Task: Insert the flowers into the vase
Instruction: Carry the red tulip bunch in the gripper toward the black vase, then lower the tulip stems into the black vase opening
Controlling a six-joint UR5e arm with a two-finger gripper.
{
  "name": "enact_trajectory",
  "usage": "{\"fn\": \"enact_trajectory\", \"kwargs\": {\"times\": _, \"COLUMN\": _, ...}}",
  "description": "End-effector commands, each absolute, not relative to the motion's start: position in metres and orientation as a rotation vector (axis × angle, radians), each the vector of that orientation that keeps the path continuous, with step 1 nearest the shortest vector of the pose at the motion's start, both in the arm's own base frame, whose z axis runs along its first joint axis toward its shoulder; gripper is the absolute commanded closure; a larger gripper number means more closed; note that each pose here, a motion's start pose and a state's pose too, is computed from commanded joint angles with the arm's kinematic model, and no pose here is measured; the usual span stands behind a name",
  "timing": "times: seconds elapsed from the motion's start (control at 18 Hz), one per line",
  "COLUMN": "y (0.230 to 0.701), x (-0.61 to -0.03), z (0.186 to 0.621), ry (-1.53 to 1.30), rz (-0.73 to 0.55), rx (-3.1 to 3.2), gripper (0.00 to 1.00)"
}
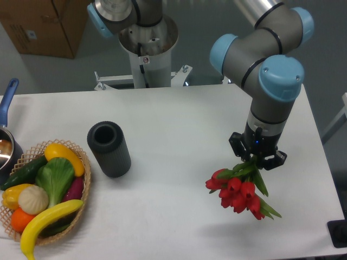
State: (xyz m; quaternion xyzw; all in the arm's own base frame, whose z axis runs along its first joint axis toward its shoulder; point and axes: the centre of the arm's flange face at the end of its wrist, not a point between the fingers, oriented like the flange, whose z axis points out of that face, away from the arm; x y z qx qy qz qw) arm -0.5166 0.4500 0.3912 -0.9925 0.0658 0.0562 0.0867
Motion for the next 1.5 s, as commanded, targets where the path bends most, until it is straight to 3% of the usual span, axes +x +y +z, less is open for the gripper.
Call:
{"fn": "enact_trajectory", "kwargs": {"times": 0.33, "y": 0.467, "x": -0.484, "z": 0.414, "ry": 0.220, "rz": 0.081, "rx": -2.798, "gripper": 1.00}}
{"fn": "enact_trajectory", "kwargs": {"times": 0.61, "y": 0.472, "x": -0.421, "z": 0.444, "ry": 0.216, "rz": -0.086, "rx": -2.422, "gripper": 1.00}}
{"fn": "enact_trajectory", "kwargs": {"times": 1.06, "y": 0.472, "x": -0.358, "z": 0.451, "ry": 0.213, "rz": -0.394, "rx": -1.873, "gripper": 1.00}}
{"fn": "enact_trajectory", "kwargs": {"times": 1.5, "y": 0.460, "x": -0.294, "z": 0.486, "ry": 0.300, "rz": -0.506, "rx": -1.677, "gripper": 1.00}}
